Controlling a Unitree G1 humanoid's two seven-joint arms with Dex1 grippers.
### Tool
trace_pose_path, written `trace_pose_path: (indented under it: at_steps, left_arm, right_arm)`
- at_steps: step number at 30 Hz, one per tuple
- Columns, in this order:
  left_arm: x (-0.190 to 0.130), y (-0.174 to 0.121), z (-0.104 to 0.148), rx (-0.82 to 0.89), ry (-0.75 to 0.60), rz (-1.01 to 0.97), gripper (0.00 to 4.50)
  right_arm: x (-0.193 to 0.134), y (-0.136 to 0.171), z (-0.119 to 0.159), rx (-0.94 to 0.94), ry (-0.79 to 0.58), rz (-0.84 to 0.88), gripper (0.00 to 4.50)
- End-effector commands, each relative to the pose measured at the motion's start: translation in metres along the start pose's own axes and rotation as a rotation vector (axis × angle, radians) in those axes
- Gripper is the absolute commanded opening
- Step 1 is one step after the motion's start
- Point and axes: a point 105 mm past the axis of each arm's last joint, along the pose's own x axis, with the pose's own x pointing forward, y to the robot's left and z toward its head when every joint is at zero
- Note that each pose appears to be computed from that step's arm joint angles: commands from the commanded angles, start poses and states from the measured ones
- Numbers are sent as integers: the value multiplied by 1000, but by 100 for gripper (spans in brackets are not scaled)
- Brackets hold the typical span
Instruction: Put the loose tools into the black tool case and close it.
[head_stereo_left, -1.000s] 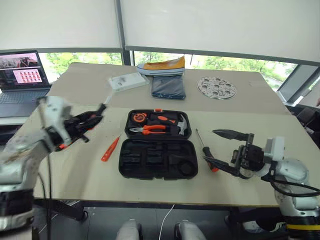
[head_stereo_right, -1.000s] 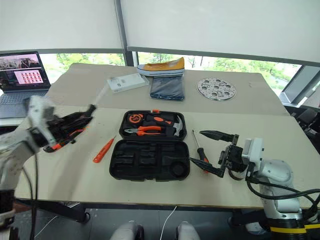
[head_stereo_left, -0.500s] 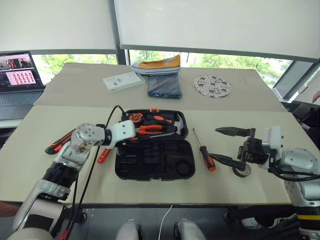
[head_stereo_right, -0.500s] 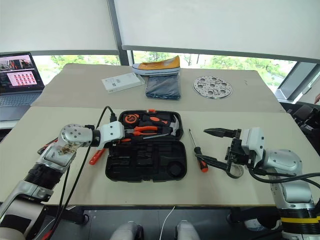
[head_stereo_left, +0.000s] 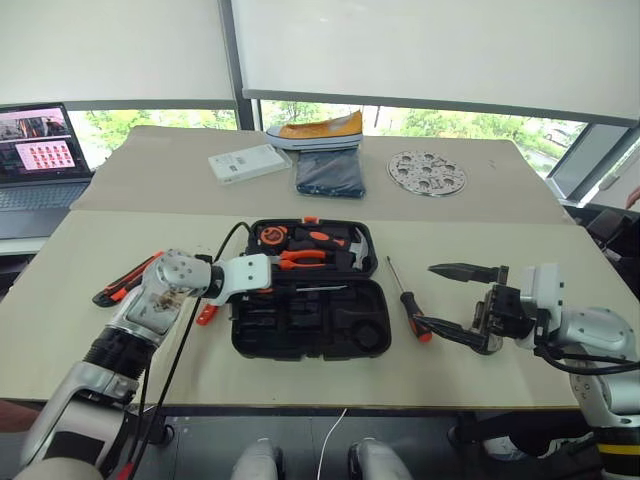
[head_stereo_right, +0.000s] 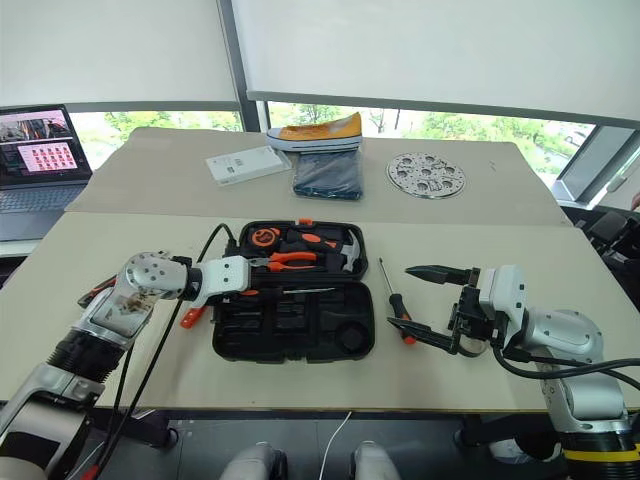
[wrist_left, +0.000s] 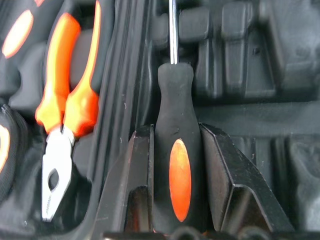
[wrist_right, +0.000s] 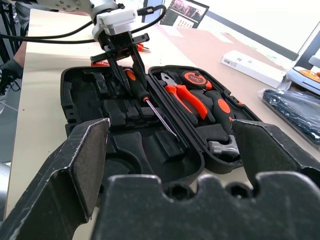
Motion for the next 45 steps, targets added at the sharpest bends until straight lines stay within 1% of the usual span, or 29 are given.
trace_pose_path:
  at_steps: [1, 3, 5, 6, 7, 8, 10, 11, 12, 14, 16, 20, 22, 26, 30, 33, 37, 40, 41, 43, 45]
  left_arm:
    - [-3, 5, 2, 29, 51, 10, 86]
    - [-3, 2, 4, 50, 57, -11, 86]
    - [-2, -2, 6, 29, 43, -24, 86]
    - [-2, -1, 9, 15, 23, -6, 136]
    - [-1, 1, 16, 9, -30, 22, 187]
    - [-2, 6, 21, 8, -72, 66, 202]
    - [-5, 18, 31, 43, -145, 179, 273]
    - [-7, 20, 34, 55, -173, 207, 304]
    - [-7, 18, 35, 43, -207, 209, 349]
    - [-7, 12, 36, 25, -257, 198, 349]
    - [-6, 8, 34, -13, -278, 181, 349]
    - [-2, 13, 30, -200, -332, 227, 241]
    - [6, 10, 24, -283, -316, 216, 156]
    - [17, 0, 18, -328, -258, 176, 3]
    - [24, -6, 13, -346, -206, 146, 3]
    - [29, -13, 15, -331, -198, 113, 3]
    - [38, -22, 5, -302, -107, 70, 3]
    - [41, -25, 4, -282, -85, 56, 3]
    - [41, -23, 7, -271, -97, 62, 3]
    - [39, -18, 16, -276, -168, 90, 3]
    - [28, -8, 29, -272, -291, 147, 3]
  right_arm:
    - [1, 1, 10, -32, -20, 1, 450]
    - [1, 1, 10, -29, -21, 2, 450]
    - [1, 2, 9, -26, -23, 4, 450]
    - [1, 3, 9, -23, -24, 6, 450]
    - [2, 4, 9, -17, -25, 9, 450]
    - [2, 4, 8, -9, -25, 11, 450]
    - [1, 6, 7, 10, -22, 16, 450]
    - [1, 7, 6, 24, -19, 18, 450]
    - [2, 9, 6, 58, -22, 19, 450]
    - [3, 11, 6, 99, -21, 24, 450]
    - [3, 12, 5, 107, -6, 36, 450]
    - [2, 13, 3, 122, 5, 33, 450]
    - [2, 16, 2, 134, 5, 35, 450]
    - [3, 20, 1, 154, 11, 43, 450]
    - [2, 21, 0, 160, 16, 38, 450]
    - [1, 22, -1, 165, 18, 33, 450]
    - [2, 23, -3, 174, 21, 23, 450]
    - [3, 23, -4, 178, 19, 11, 450]
    - [3, 23, -4, 178, 19, 4, 450]
    - [2, 21, -5, 174, 19, -29, 450]
    - [-2, 16, -5, 172, 11, -91, 450]
